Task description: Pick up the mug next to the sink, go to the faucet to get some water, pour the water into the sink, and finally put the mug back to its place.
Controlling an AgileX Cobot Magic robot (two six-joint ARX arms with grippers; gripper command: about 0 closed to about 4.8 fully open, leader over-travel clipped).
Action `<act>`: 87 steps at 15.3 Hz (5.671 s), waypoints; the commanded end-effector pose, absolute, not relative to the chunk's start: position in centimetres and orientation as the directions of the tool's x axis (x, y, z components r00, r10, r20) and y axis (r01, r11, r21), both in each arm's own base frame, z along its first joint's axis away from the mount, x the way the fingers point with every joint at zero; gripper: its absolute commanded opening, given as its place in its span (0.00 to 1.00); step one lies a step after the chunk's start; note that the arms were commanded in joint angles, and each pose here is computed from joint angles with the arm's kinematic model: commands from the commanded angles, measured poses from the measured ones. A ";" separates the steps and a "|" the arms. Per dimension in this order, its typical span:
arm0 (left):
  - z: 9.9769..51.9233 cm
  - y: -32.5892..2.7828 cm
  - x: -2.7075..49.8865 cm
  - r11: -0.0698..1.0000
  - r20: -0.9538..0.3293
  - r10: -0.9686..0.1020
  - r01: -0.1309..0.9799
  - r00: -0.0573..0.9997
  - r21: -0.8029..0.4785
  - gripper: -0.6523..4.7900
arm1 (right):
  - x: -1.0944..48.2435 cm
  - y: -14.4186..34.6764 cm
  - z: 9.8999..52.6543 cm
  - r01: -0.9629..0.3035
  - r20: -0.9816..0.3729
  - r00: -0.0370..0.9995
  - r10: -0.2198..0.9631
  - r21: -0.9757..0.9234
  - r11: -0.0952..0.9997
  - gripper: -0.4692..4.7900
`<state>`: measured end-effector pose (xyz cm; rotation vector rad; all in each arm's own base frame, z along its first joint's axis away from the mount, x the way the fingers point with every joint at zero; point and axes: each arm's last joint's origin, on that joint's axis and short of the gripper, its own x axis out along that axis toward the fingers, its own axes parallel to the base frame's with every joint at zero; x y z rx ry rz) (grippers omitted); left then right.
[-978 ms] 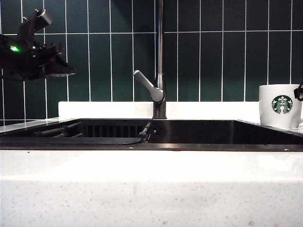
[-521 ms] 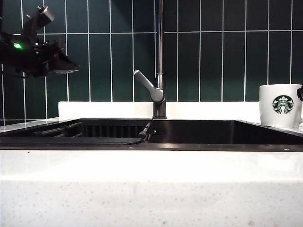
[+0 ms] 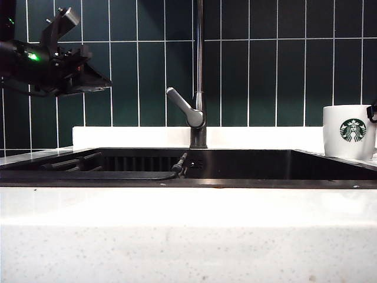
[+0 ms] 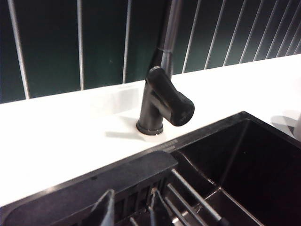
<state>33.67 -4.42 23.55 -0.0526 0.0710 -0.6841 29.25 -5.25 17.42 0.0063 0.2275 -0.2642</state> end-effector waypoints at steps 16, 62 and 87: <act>23.3 -4.7 33.7 0.726 -0.067 -0.688 0.682 0.723 -0.091 0.30 | 30.4 -5.4 17.6 0.251 -0.180 0.949 -0.260 -0.070 0.965 0.10; 25.5 -13.7 47.7 0.283 -0.014 -0.959 0.949 0.283 -0.137 0.42 | 36.6 12.7 31.6 -0.557 -0.115 0.812 0.572 0.137 0.819 0.09; 25.0 -13.7 48.3 0.492 -0.056 -0.871 0.868 0.489 -0.069 0.42 | 36.7 12.8 31.7 -0.568 -0.099 0.818 0.566 0.017 0.823 0.09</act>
